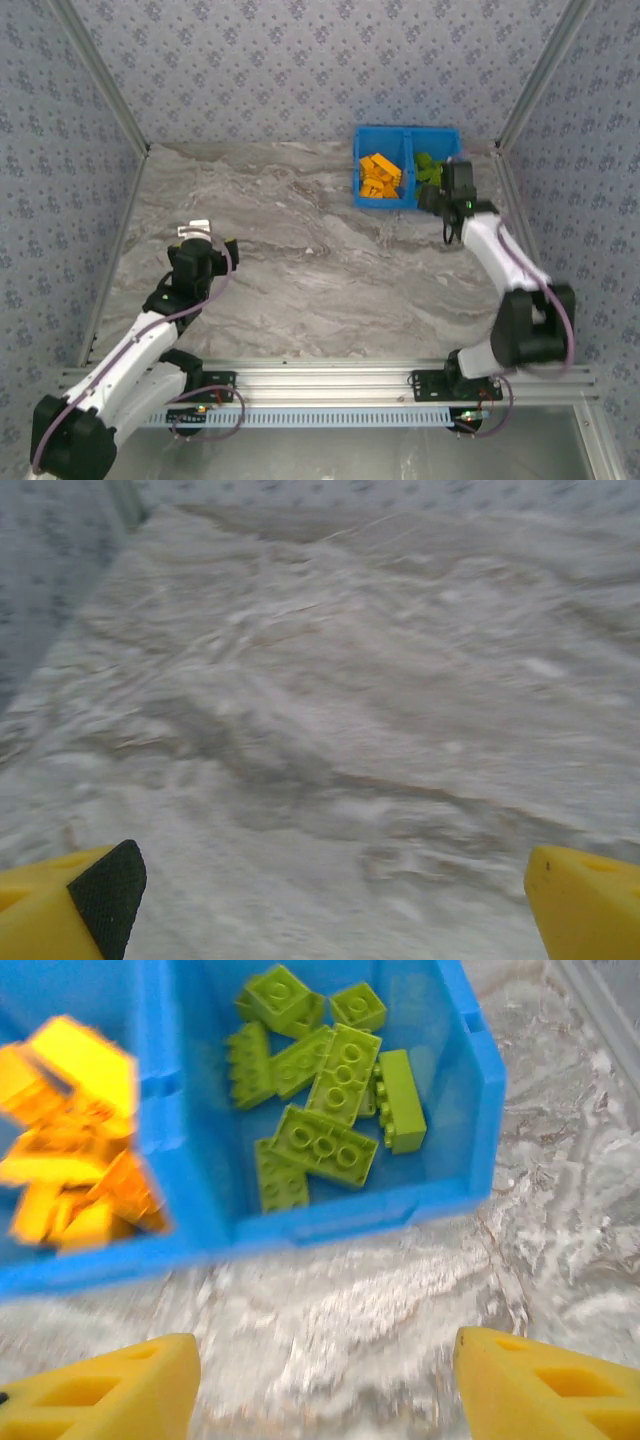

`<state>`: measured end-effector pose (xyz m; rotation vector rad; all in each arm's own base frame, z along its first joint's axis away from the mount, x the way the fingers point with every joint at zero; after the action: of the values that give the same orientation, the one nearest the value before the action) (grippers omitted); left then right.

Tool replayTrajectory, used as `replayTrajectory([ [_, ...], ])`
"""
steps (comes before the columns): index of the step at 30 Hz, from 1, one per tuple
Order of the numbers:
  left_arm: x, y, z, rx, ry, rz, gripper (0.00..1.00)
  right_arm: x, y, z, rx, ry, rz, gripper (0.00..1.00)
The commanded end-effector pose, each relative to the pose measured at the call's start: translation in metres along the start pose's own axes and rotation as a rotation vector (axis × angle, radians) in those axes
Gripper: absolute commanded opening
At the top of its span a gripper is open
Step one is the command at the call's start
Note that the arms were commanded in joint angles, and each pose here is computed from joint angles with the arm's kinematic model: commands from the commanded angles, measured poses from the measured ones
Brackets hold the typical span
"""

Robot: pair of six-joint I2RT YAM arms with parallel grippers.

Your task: Sort the legos into containers by color

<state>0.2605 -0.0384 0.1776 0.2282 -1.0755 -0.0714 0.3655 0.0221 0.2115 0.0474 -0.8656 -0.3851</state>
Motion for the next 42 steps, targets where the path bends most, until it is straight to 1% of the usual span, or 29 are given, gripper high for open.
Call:
replayTrajectory([
  [1, 0.004, 0.026, -0.014, 0.209, -0.049, -0.027, 0.99, -0.012, -0.012, 0.032, -0.002, -0.192, 0.045, 0.73],
  [4, -0.011, 0.031, -0.028, 0.231, -0.028, -0.04, 0.99, -0.047, -0.038, 0.04, -0.026, -0.279, 0.07, 0.79],
  [5, -0.015, 0.032, -0.031, 0.228, -0.028, -0.045, 0.99, -0.058, -0.047, 0.038, -0.049, -0.298, 0.081, 0.85],
  [6, -0.02, 0.033, -0.034, 0.221, -0.029, -0.046, 0.99, -0.068, -0.056, 0.036, -0.072, -0.324, 0.093, 0.94],
  [7, -0.023, 0.034, -0.037, 0.208, -0.032, -0.048, 0.99, -0.077, -0.063, 0.031, -0.089, -0.342, 0.098, 1.0],
  [10, -0.028, 0.033, -0.048, 0.126, -0.035, -0.027, 0.99, -0.097, -0.075, 0.006, -0.102, -0.305, 0.087, 1.0],
  [11, -0.03, 0.033, -0.052, 0.117, -0.035, -0.018, 0.99, -0.094, -0.073, -0.002, -0.103, -0.305, 0.113, 1.0],
  [12, -0.031, 0.036, -0.056, 0.123, -0.041, -0.007, 1.0, -0.092, -0.069, -0.01, -0.112, -0.266, 0.114, 1.0],
  [13, -0.03, 0.038, -0.06, 0.13, -0.026, -0.005, 0.99, -0.084, -0.061, -0.016, -0.092, -0.32, 0.149, 1.0],
  [15, -0.025, 0.038, -0.069, 0.126, -0.045, -0.024, 0.99, -0.072, -0.051, -0.027, -0.057, -0.402, 0.163, 1.0],
  [16, -0.022, 0.036, -0.074, 0.118, -0.069, -0.037, 0.99, -0.07, -0.049, -0.036, -0.079, -0.389, 0.196, 1.0],
  [17, -0.019, 0.035, -0.078, 0.112, -0.088, -0.041, 0.99, -0.072, -0.053, -0.047, -0.068, -0.383, 0.179, 1.0],
  [18, -0.016, 0.035, -0.082, 0.104, -0.113, -0.039, 0.99, -0.07, -0.063, -0.056, -0.049, -0.419, 0.151, 0.99],
  [19, -0.013, 0.034, -0.088, 0.091, -0.13, -0.033, 0.99, -0.076, -0.08, -0.062, -0.026, -0.368, 0.073, 1.0],
  [20, -0.01, 0.034, -0.093, 0.084, -0.143, -0.029, 0.99, -0.075, -0.084, -0.062, -0.007, -0.358, 0.048, 1.0],
  [21, -0.01, 0.033, -0.1, 0.061, -0.151, -0.011, 0.99, -0.074, -0.082, -0.062, -0.014, -0.361, 0.061, 1.0],
  [22, -0.018, 0.03, -0.112, 0.038, -0.128, -0.003, 0.99, -0.073, -0.08, -0.063, -0.026, -0.36, 0.074, 1.0],
  [23, -0.024, 0.03, -0.124, 0.044, -0.12, 0.007, 0.99, -0.073, -0.079, -0.065, -0.038, -0.347, 0.079, 1.0],
  [24, -0.025, 0.033, -0.127, 0.045, -0.139, 0.018, 0.99, -0.072, -0.078, -0.064, -0.039, -0.358, 0.083, 1.0],
  [25, -0.03, 0.038, -0.126, 0.034, -0.06, 0.052, 0.99, -0.072, -0.077, -0.064, -0.045, -0.359, 0.088, 1.0],
  [26, -0.025, 0.04, -0.128, 0.038, -0.106, 0.059, 0.99, -0.073, -0.076, -0.064, -0.038, -0.355, 0.089, 1.0],
  [27, -0.027, 0.039, -0.127, 0.036, -0.111, 0.055, 0.99, -0.073, -0.077, -0.064, -0.035, -0.353, 0.089, 1.0],
  [28, -0.027, 0.038, -0.127, 0.03, -0.079, 0.053, 0.99, -0.073, -0.076, -0.064, -0.031, -0.35, 0.091, 1.0],
  [30, -0.026, 0.039, -0.127, 0.038, -0.105, 0.053, 0.99, -0.073, -0.073, -0.065, -0.011, -0.342, 0.103, 1.0],
  [31, -0.028, 0.038, -0.127, 0.033, -0.08, 0.053, 0.99, -0.073, -0.072, -0.066, 0.005, -0.334, 0.109, 1.0],
  [32, -0.028, 0.039, -0.127, 0.037, -0.098, 0.051, 0.99, -0.074, -0.07, -0.066, 0.018, -0.326, 0.114, 1.0],
  [36, -0.026, 0.034, -0.128, 0.004, -0.088, 0.038, 0.99, -0.076, -0.061, -0.07, 0.122, -0.271, 0.142, 1.0],
  [38, -0.025, 0.03, -0.129, -0.03, -0.089, 0.024, 0.99, -0.076, -0.062, -0.07, 0.125, -0.271, 0.141, 1.0],
  [42, -0.024, 0.029, -0.129, -0.037, -0.091, 0.021, 0.99, -0.078, -0.059, -0.069, 0.147, -0.271, 0.154, 1.0],
])
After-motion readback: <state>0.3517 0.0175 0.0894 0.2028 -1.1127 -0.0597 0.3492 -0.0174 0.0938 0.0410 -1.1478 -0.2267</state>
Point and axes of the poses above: each hand's point on the last joint's axis, 136 mm out from that joint toward the fingers, its own z axis back along the fingers, its own y axis along the line the jaws close on, x = y × z, the point moved 4 cm from there along z, back along the fingers, and after that the axes turned 11 degrees about -z, right-handed, at the moved point
